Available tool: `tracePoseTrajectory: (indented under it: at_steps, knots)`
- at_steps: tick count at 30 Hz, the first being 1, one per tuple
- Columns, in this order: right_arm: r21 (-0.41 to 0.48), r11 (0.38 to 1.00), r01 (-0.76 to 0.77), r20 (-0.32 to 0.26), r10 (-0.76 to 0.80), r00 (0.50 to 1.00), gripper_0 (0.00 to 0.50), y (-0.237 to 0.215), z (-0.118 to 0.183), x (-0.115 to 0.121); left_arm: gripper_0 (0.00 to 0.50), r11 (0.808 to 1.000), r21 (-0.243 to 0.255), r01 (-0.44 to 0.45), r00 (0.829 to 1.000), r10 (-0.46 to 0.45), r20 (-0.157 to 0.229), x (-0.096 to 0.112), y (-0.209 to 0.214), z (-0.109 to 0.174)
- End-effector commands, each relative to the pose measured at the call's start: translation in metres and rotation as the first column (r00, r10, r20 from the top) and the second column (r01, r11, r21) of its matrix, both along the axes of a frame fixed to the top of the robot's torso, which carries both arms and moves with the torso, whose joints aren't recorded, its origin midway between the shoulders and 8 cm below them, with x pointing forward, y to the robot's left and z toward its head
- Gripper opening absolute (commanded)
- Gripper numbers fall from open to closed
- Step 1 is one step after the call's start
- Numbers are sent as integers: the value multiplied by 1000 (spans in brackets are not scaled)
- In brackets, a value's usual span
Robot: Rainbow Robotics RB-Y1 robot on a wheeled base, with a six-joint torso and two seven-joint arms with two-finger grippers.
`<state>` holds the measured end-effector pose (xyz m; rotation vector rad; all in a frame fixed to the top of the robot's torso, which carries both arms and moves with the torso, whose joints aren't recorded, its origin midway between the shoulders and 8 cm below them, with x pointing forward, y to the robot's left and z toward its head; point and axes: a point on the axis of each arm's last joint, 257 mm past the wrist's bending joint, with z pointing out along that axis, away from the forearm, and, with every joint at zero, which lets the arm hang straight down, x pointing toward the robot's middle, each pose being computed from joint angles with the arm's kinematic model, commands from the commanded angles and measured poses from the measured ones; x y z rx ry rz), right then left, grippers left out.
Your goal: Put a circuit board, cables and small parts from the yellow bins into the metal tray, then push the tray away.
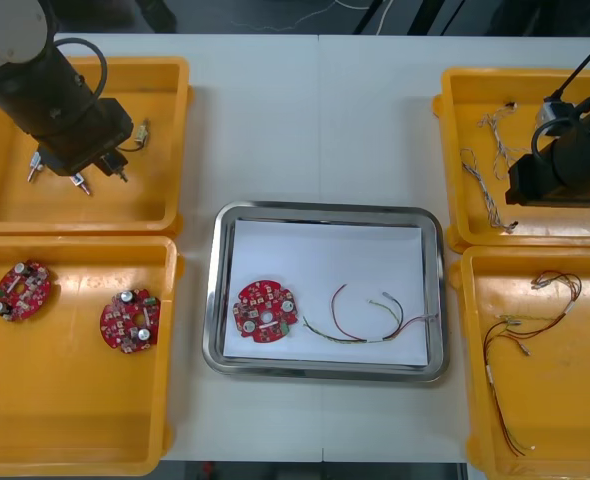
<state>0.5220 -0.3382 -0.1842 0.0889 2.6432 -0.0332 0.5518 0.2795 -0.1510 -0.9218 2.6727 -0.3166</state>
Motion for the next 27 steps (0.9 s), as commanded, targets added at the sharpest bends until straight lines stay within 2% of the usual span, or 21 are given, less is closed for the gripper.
tracePoseTrajectory:
  at_steps: [1, 4, 10, 16, 23, 27]
  knots:
    - [13, 1000, 0, 58, -1, 998, 500, 13, 24, 15, 0, 996, 50, 73, 992, -77, 95, 3, -2, 66]
    - [21, 1000, 7, 44, -8, 999, 500, 11, 17, 16, 0, 992, 65, 104, 989, -110, 95, -5, -13, 72]
    - [51, 998, 35, 33, -36, 999, 500, 7, -2, 23, 0, 973, 87, 213, 967, -223, 125, -23, -60, 85]
    - [72, 996, 55, 33, -58, 998, 500, 2, -14, 30, 0, 958, 80, 274, 946, -284, 158, -37, -106, 89]
    - [67, 996, 64, 24, -66, 998, 500, 3, -34, 35, 0, 917, 107, 385, 904, -398, 157, -65, -154, 87]
    - [57, 997, 60, -2, -60, 998, 500, 7, -46, 32, 0, 892, 141, 429, 880, -448, 158, -77, -177, 77]
